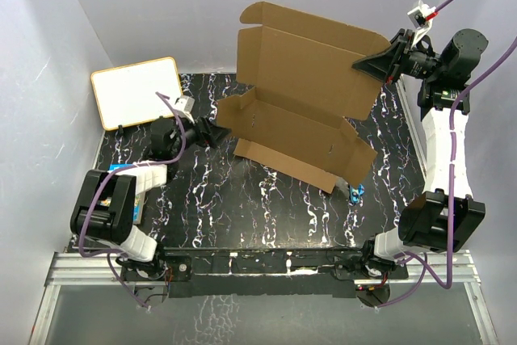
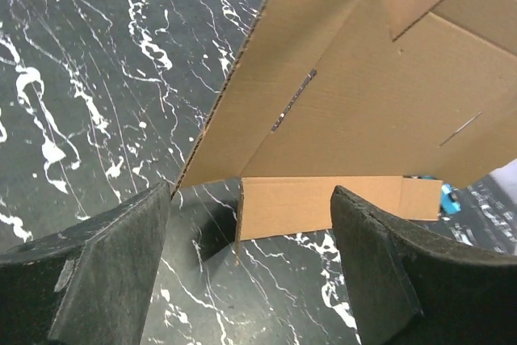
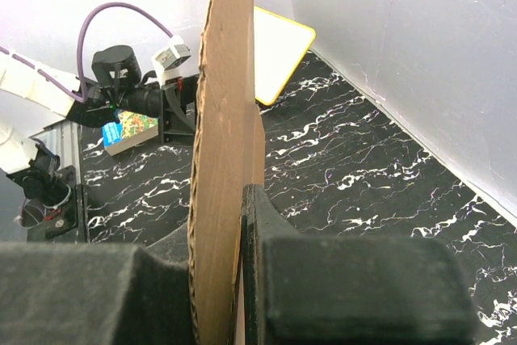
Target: Fold the paper box
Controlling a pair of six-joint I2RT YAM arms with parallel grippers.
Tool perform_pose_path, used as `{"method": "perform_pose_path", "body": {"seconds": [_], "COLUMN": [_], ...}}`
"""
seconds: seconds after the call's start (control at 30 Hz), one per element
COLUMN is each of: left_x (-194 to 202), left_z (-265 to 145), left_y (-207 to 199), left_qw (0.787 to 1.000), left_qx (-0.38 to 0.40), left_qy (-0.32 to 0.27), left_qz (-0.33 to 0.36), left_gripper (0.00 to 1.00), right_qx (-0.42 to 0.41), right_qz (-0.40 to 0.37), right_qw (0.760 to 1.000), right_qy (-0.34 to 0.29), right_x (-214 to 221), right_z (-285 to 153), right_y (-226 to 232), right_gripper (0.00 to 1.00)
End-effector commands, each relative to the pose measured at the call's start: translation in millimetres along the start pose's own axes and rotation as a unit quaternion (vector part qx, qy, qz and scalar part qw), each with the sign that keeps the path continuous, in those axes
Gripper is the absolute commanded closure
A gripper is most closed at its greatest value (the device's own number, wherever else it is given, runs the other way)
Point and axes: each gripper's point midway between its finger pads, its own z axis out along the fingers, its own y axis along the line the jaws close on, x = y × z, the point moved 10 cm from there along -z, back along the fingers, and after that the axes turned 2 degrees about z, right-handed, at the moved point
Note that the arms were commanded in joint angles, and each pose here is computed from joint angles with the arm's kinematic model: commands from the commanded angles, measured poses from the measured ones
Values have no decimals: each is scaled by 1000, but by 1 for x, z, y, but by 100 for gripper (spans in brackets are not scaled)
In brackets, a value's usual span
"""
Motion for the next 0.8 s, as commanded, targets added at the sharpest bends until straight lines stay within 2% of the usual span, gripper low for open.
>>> {"method": "perform_pose_path", "body": {"seconds": [0.0, 0.1, 0.37, 0.43, 0.77], "left_x": [-16, -17, -22, -23, -22], "left_z": [17, 24, 24, 18, -13], "left_y": [5, 9, 2, -5, -46], "left_qw": [997, 997, 998, 997, 994], "left_qx": [-30, -33, -7, -1, 34], "left_qy": [-28, -18, -5, -5, 8], "left_qz": [72, 70, 69, 72, 99], "left_gripper": [26, 39, 92, 100, 100], "right_qx": [-6, -6, -4, -1, 28], "right_qz": [-45, -43, -41, -40, -41], "right_qw": [999, 999, 999, 999, 999], "right_qy": [-7, -7, -6, -6, -2], "right_x": [-15, -12, -9, -7, 6], "right_z": [-2, -2, -2, -2, -2], "right_y": [14, 13, 10, 8, -5], "right_gripper": [92, 92, 92, 92, 92]}}
